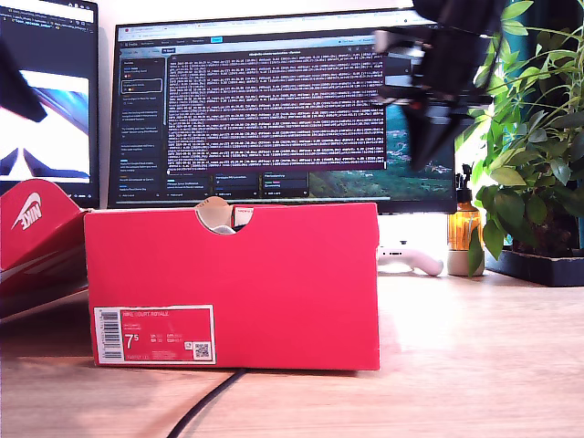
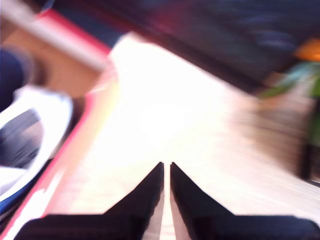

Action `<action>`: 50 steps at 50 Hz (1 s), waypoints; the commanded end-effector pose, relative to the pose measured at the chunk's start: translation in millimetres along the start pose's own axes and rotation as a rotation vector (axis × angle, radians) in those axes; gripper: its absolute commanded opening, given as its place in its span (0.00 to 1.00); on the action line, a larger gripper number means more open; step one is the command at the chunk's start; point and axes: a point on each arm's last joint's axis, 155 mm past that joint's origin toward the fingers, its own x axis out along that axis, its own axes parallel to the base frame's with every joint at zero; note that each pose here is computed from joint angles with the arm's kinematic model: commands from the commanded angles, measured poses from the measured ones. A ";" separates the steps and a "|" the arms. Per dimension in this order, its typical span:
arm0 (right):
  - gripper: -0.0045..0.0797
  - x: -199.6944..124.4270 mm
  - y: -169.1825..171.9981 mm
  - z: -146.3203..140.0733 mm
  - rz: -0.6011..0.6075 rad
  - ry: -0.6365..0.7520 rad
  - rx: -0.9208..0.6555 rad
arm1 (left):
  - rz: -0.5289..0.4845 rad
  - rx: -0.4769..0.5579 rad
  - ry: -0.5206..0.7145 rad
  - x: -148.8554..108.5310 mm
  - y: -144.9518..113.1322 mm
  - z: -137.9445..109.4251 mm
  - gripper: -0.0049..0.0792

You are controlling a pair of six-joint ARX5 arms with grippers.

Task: Pack the blue shoes by picking the first shoe and placing it inside the red shoebox, left side, then picking and rotating the second shoe and placing it in the shoebox

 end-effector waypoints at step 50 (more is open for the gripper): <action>0.04 -33.1 -29.7 -92.4 -0.045 -0.035 0.235 | -0.019 -0.212 -0.133 31.6 66.3 17.7 0.04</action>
